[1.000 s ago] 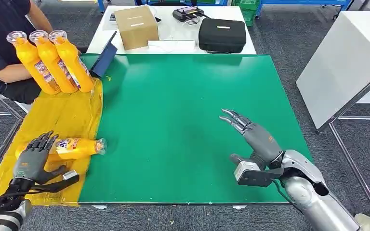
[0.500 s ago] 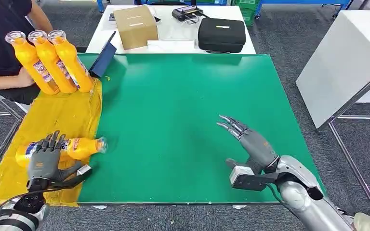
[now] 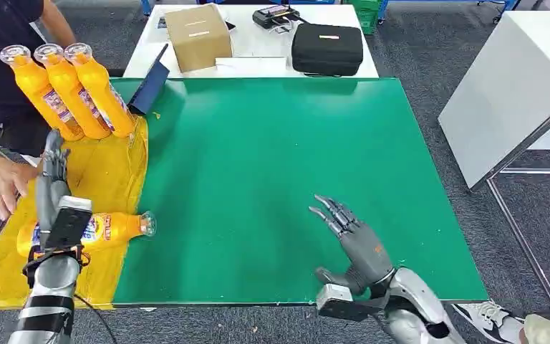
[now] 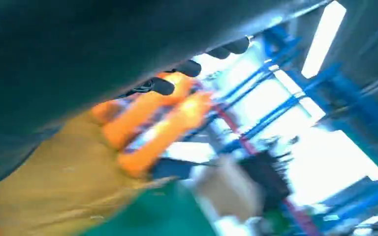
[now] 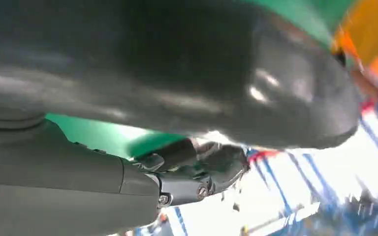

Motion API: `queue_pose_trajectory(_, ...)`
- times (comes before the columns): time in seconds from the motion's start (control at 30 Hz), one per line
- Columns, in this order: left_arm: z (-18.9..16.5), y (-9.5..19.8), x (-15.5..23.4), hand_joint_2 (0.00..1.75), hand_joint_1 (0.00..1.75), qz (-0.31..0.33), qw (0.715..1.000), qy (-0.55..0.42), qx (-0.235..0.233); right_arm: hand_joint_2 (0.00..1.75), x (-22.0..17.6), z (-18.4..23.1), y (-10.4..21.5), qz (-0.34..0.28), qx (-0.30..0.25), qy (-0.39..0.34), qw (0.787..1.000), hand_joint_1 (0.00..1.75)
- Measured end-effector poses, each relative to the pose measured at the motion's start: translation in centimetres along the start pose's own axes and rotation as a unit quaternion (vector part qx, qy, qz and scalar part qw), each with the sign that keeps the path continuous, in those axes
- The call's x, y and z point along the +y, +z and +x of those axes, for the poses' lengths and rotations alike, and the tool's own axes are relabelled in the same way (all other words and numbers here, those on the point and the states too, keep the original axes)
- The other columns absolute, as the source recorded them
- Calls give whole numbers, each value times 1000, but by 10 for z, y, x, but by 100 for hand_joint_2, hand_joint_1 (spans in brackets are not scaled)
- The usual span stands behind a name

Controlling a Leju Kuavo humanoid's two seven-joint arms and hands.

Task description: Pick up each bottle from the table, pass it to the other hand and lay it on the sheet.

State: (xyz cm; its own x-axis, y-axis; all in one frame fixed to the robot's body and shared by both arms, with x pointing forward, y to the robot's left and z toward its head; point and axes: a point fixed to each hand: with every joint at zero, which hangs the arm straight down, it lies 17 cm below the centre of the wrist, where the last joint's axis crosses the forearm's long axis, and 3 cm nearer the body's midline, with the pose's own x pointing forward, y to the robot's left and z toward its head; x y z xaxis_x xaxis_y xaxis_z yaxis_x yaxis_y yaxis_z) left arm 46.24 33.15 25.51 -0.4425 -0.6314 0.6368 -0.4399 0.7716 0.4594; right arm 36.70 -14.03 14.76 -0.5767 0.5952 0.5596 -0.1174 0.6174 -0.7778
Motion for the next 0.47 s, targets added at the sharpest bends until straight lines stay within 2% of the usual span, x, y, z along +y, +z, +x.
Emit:
queue_pose_trajectory(0.17, 33, -4, 19, 0, 0, 31, 999, 19, -32, 0, -3, 19, -12, -38, -4, -41, 998, 0)
queue_pose_trajectory(0.33, 59, 8, -4, 0, 0, -20, 996, 77, -48, 0, -41, 43, -25, -138, -27, -69, 988, 0)
queue_pose_trajectory(0.47, 86, 28, -31, 0, 0, -62, 988, 126, -63, 0, -53, 58, -35, -170, -34, -94, 980, 0)
